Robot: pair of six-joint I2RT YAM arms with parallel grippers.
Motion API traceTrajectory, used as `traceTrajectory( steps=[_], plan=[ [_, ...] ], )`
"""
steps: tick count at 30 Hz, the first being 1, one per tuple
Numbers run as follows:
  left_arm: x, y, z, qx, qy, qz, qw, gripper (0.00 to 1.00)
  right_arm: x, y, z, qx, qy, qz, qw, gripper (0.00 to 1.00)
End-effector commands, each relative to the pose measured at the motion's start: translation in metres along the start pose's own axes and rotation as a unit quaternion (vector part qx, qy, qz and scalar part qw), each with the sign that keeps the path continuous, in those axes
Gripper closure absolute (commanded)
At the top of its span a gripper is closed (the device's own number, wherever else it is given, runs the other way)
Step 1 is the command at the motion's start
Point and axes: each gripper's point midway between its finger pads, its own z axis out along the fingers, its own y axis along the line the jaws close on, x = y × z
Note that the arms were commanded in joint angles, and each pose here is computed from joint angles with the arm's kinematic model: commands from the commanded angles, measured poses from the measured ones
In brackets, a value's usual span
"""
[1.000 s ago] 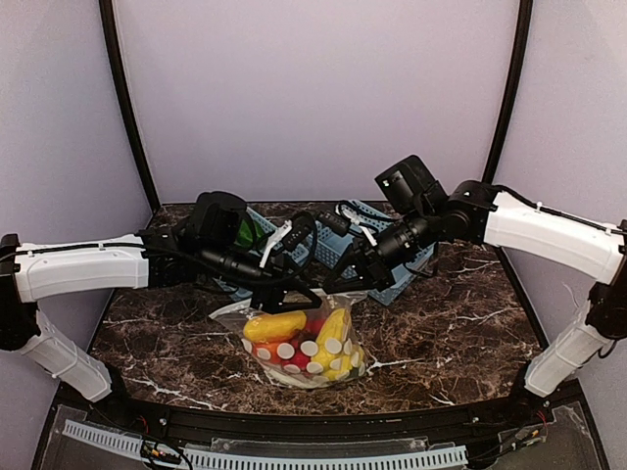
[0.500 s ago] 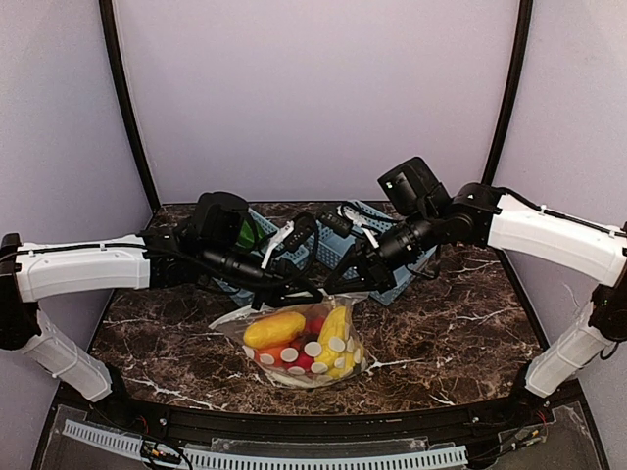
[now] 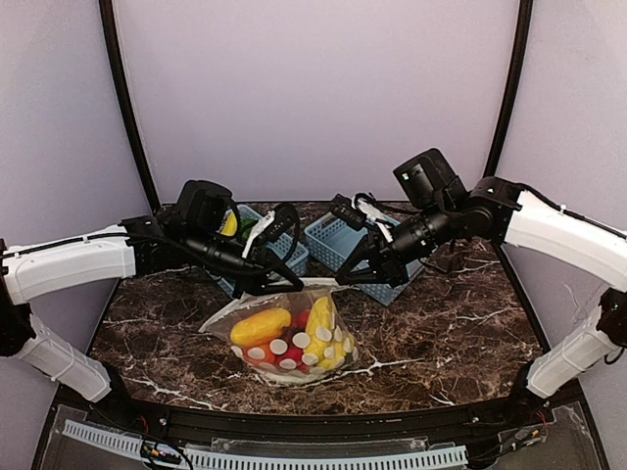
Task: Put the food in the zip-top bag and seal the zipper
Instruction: Zip the zipper on the zipper food storage bag, then place the zipper food storage bag at the center of the board.
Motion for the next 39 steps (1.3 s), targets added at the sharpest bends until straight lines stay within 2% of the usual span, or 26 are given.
traceTrajectory(
  steps=[1,5,10,11,13,15,17,21,28,34,39],
  plan=[
    [0.009,0.006,-0.027,-0.038,0.029,-0.011,0.999,0.99,0.033,0.011,-0.023,0.007,0.060,0.040,0.997,1.00],
    [0.005,0.004,-0.028,-0.033,0.023,-0.012,0.999,0.99,0.031,0.012,-0.023,0.001,0.054,0.040,0.998,1.00],
    [0.000,0.001,-0.025,-0.015,0.014,-0.020,1.000,0.99,0.014,0.016,-0.021,-0.014,0.016,0.035,0.999,1.00],
    [-0.001,0.001,-0.024,-0.014,0.013,-0.022,1.000,0.99,0.012,0.017,-0.021,-0.015,0.009,0.036,0.999,0.94],
    [-0.002,0.001,-0.023,-0.011,0.011,-0.024,1.000,0.99,0.007,0.016,-0.022,-0.013,-0.005,0.034,0.999,0.70],
    [-0.003,0.002,-0.022,-0.010,0.007,-0.027,1.000,0.99,0.002,0.013,-0.025,0.001,-0.021,0.032,0.999,0.54],
    [-0.005,0.002,-0.022,-0.010,0.003,-0.032,0.999,0.99,0.000,0.004,-0.028,0.034,-0.031,0.038,0.998,0.44],
    [-0.009,0.006,-0.021,-0.016,-0.008,-0.036,0.999,0.99,0.000,-0.013,-0.038,0.101,-0.051,0.043,0.993,0.33],
    [-0.001,0.023,-0.015,-0.050,0.000,-0.072,0.996,0.99,0.003,-0.038,-0.060,0.201,-0.085,0.077,0.973,0.22],
    [0.006,0.047,-0.020,-0.120,0.011,-0.074,0.990,0.99,0.016,-0.062,-0.070,0.264,-0.085,0.118,0.954,0.20],
    [0.019,0.066,-0.023,-0.143,0.017,-0.080,0.986,0.99,0.023,-0.074,-0.075,0.290,-0.088,0.139,0.943,0.20]
  ],
)
